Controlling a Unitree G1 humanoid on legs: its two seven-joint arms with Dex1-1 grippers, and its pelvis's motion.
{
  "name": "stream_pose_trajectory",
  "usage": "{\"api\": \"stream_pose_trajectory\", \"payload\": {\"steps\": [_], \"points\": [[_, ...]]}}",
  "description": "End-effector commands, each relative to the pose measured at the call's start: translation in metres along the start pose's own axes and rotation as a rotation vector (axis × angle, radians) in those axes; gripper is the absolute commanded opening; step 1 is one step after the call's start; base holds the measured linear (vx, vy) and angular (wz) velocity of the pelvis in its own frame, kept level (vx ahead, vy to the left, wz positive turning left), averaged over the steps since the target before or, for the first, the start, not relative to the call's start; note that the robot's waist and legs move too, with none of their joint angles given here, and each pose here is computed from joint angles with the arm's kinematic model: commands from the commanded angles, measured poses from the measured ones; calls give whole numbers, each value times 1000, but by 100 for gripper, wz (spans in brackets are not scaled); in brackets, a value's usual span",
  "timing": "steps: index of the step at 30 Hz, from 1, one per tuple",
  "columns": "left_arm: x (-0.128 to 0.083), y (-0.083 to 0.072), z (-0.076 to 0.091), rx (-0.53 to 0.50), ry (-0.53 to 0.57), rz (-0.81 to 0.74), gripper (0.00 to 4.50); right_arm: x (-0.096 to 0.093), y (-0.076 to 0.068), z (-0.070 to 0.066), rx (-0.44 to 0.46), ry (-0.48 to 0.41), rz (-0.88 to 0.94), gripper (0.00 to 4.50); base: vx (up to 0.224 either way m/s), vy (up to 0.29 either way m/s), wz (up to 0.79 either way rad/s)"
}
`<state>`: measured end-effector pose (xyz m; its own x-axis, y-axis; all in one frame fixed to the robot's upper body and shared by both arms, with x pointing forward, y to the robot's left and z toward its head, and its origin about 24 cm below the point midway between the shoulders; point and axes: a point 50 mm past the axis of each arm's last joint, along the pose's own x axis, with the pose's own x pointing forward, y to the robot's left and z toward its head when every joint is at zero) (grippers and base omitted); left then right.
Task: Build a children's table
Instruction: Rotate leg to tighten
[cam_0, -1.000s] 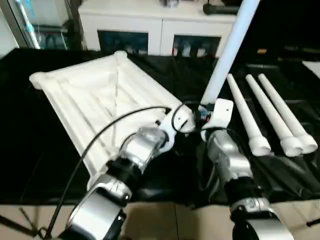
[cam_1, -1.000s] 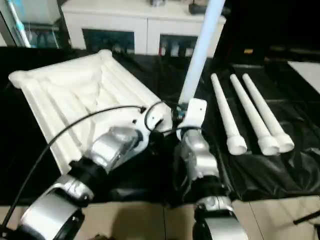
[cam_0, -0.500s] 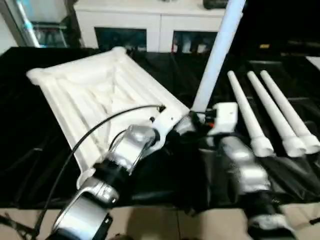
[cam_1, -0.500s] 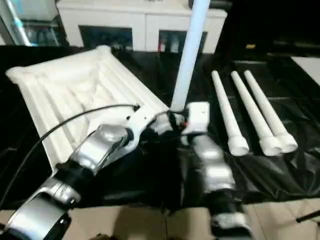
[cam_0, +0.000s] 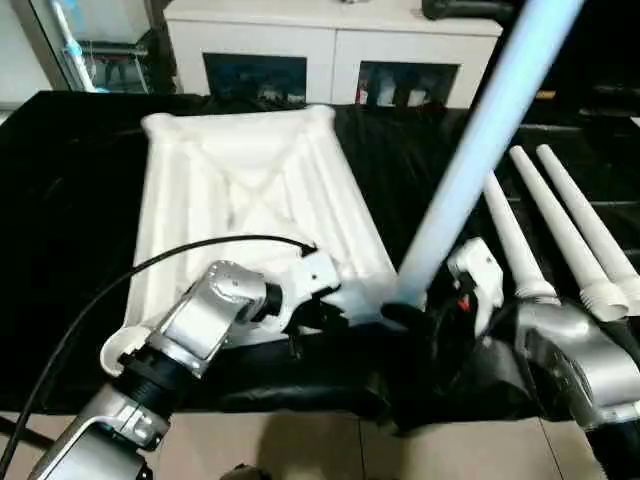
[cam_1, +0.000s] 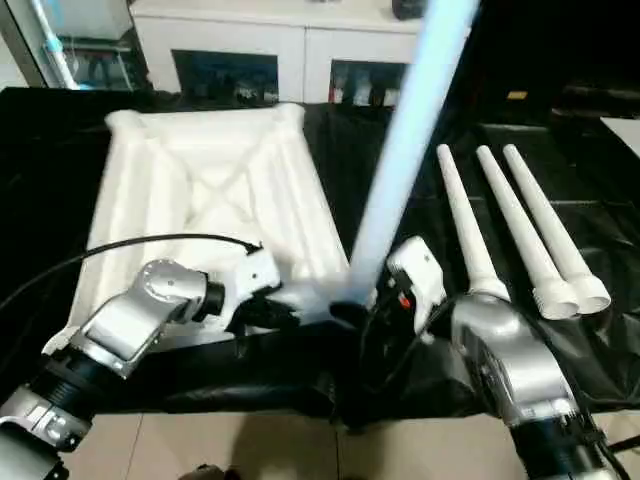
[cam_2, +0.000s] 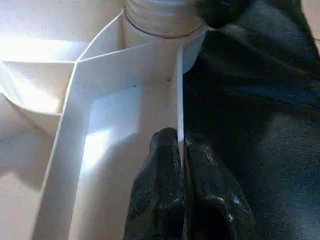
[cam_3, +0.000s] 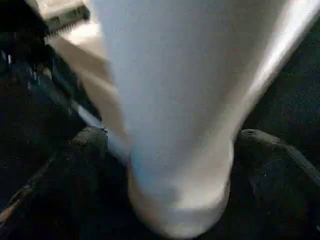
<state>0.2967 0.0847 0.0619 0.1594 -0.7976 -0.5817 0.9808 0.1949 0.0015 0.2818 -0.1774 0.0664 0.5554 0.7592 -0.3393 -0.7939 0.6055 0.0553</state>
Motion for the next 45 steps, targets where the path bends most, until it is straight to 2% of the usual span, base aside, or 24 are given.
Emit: {"api": "stream_pose_trajectory", "payload": {"steps": [1,5,6,8,16,23,27,28,30,31,32,35,36,37,41,42,44,45], "points": [[6,-7,3,7,-3,-58,0,2,-3,-2,-21,20,-20,443,0,0,0],[7,-10,4,12,0,-71,0,10,-3,-1,-21,18,7,443,0,0,0],[7,-11,4,12,1,-73,0,10,-3,-1,-22,19,8,417,0,0,0],[6,-10,4,11,1,-67,0,11,-3,-1,-30,23,13,417,0,0,0],[6,-8,2,10,13,-54,0,9,-2,-6,-42,38,30,330,0,0,0],[5,-8,0,6,20,-56,0,10,-1,-8,-31,39,44,278,0,0,0],[5,-8,0,2,22,-54,0,10,0,-10,-14,38,42,271,0,0,0],[6,-4,-1,-22,19,-13,0,16,-6,-13,22,30,-47,270,0,0,0],[7,-3,-1,-31,19,6,0,18,-8,-15,40,27,-84,269,0,0,0],[11,8,-1,-79,13,124,0,27,-14,-17,96,2,-216,269,0,0,0],[11,8,-1,-79,13,124,0,27,-14,-17,96,2,-216,268,0,0,0],[16,27,1,-161,23,319,0,43,-20,-17,208,-50,-426,268,0,0,0],[16,27,1,-161,23,319,0,43,-20,-17,208,-50,-426,268,0,0,0],[19,33,2,-203,20,390,0,50,-21,-17,264,-65,-514,268,0,0,0],[28,43,14,-219,-14,524,0,66,-23,-14,375,-116,-717,267,0,0,0],[28,43,14,-219,-14,524,0,66,-23,-14,375,-116,-717,267,0,0,0],[40,48,30,-215,-66,592,0,80,-22,-6,442,-168,-877,267,0,0,0],[42,48,33,-214,-76,600,0,82,-22,-5,453,-177,-903,267,0,0,0]]}}
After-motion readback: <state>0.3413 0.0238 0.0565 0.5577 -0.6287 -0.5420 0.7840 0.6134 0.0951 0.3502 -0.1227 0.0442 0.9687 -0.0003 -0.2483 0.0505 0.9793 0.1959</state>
